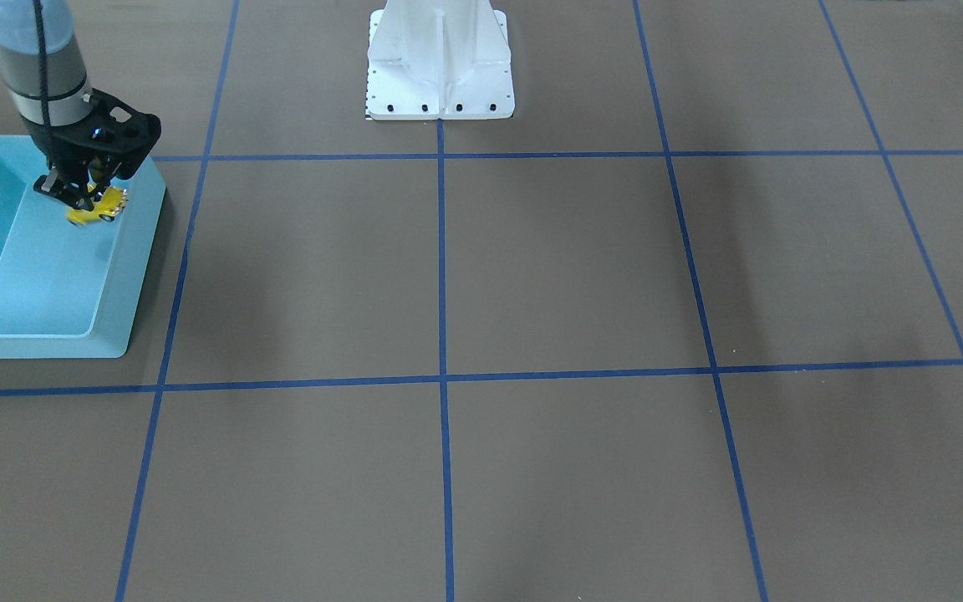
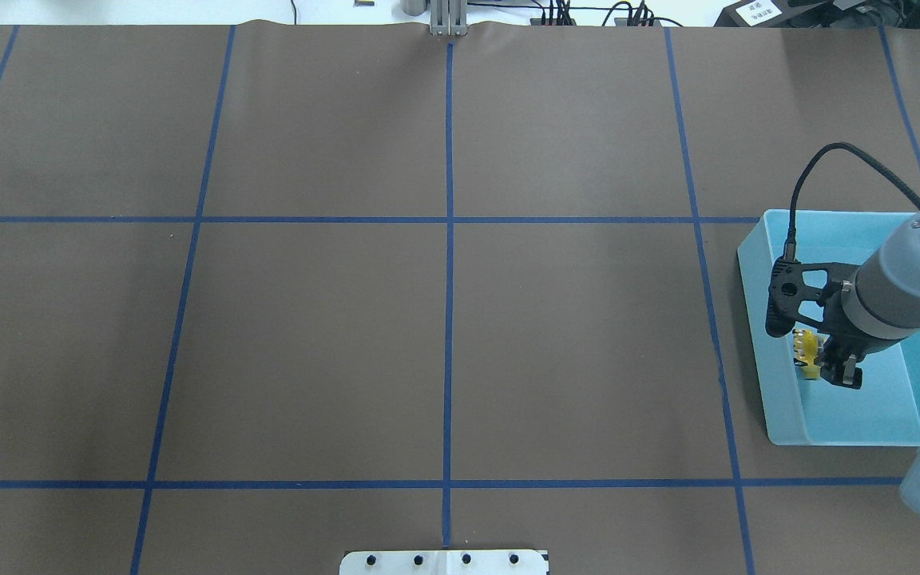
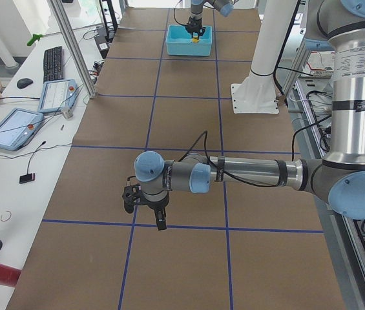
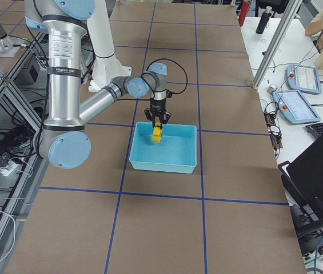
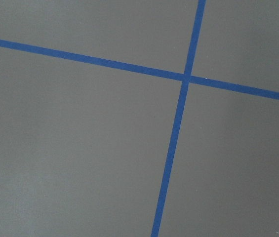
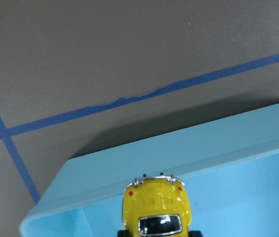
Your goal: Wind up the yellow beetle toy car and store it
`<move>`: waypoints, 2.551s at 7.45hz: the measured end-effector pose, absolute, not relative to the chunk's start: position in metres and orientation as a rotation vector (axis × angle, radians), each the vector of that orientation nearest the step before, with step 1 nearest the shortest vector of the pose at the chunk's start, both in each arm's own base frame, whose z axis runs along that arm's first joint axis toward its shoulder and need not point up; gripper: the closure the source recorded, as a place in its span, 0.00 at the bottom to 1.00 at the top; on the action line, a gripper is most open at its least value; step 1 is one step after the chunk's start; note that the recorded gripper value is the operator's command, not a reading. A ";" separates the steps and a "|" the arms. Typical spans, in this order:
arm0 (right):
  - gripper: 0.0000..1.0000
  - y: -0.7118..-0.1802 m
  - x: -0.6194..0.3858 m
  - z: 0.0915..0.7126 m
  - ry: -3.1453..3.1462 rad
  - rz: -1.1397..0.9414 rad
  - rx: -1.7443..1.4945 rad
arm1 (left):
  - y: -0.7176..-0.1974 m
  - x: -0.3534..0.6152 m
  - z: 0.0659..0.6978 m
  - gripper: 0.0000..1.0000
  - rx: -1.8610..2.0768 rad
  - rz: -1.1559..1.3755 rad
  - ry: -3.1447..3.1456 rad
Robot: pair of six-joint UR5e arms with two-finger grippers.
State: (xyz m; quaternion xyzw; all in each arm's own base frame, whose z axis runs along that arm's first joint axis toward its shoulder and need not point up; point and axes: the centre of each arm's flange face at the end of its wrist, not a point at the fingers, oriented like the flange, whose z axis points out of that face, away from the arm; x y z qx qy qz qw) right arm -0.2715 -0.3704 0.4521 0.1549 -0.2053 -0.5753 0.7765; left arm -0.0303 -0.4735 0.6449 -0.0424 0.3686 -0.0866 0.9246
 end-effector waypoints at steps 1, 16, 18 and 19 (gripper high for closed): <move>1.00 -0.382 -0.265 0.473 -0.473 -1.245 0.351 | -0.473 -0.030 0.645 0.00 -0.088 -0.178 0.756; 0.00 -0.418 0.089 0.640 -0.818 -0.220 -0.039 | -0.473 -0.031 0.644 0.00 -0.081 -0.173 0.754; 0.00 -0.426 0.099 0.635 -0.821 -0.066 -0.109 | -0.472 -0.031 0.644 0.00 -0.082 -0.174 0.754; 0.00 -0.427 0.101 0.634 -0.810 0.009 -0.140 | -0.472 -0.031 0.644 0.00 -0.082 -0.174 0.754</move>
